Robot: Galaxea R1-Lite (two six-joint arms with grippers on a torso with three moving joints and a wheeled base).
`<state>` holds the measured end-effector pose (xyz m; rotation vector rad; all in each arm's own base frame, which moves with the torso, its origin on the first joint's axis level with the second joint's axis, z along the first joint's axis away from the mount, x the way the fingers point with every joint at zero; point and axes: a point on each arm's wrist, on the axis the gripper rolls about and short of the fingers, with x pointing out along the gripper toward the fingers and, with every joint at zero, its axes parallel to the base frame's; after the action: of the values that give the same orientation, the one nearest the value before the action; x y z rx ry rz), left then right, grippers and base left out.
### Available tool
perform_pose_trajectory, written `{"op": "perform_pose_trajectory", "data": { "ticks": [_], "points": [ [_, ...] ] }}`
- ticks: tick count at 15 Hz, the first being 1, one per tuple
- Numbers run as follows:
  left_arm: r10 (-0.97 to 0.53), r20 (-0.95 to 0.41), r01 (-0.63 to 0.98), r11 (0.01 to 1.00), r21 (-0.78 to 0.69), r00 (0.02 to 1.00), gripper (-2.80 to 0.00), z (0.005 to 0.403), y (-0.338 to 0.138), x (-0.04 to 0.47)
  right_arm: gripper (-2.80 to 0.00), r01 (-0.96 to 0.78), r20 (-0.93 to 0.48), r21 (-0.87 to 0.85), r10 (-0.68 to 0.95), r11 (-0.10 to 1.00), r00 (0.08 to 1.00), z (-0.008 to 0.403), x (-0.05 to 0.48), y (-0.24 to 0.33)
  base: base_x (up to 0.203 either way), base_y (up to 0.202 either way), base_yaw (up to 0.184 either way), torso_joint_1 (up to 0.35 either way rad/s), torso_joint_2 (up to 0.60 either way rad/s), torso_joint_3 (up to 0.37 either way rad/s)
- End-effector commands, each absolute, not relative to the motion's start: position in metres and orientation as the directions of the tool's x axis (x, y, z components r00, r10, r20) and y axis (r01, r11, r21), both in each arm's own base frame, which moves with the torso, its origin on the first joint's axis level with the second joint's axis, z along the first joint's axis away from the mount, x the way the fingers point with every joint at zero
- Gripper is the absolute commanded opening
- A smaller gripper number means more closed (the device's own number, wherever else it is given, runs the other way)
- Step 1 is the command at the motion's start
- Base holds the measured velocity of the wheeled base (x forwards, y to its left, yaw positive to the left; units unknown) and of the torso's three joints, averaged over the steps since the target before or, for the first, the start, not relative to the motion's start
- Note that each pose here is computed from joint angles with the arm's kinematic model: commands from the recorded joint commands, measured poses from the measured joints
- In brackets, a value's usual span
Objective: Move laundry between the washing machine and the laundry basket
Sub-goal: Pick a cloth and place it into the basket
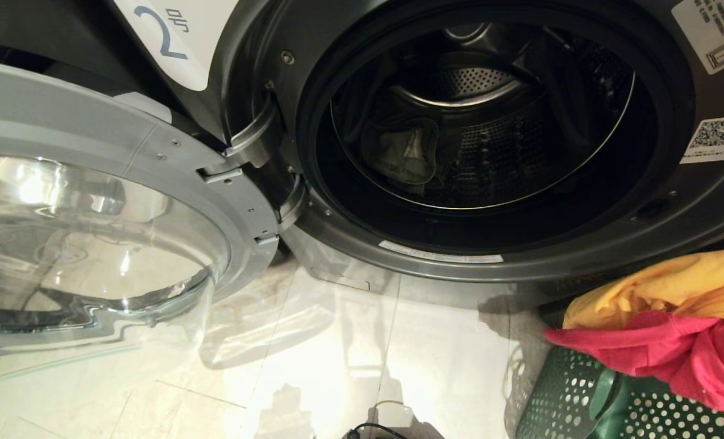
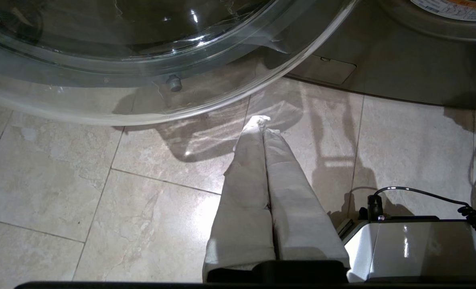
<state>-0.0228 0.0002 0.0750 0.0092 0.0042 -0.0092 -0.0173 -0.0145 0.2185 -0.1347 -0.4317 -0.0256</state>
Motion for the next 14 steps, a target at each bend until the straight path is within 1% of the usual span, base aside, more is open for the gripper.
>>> {"op": "perform_pose_trajectory", "data": {
  "ticks": [1,9,14],
  "points": [
    [-0.009,-0.006,0.009,1.000,0.009,1.000,-2.80,0.075,0.000,-0.023,-2.80,0.108,0.438,-0.118,-0.046,0.987,0.898,0.219,-0.022,-0.015,0.000,0.000,0.000,0.000,0.00,0.000],
    [-0.009,-0.006,0.009,1.000,0.009,1.000,-2.80,0.075,0.000,-0.023,-2.80,0.299,0.442,-0.116,-0.220,0.947,0.869,0.223,-0.024,-0.009,0.000,0.000,0.000,0.000,0.00,0.000],
    [-0.009,-0.006,0.009,1.000,0.009,1.000,-2.80,0.075,0.000,-0.023,-2.80,0.382,0.467,-0.110,-0.291,0.918,0.835,0.230,-0.028,-0.006,0.000,0.000,0.000,0.000,0.00,0.000]
  ]
}}
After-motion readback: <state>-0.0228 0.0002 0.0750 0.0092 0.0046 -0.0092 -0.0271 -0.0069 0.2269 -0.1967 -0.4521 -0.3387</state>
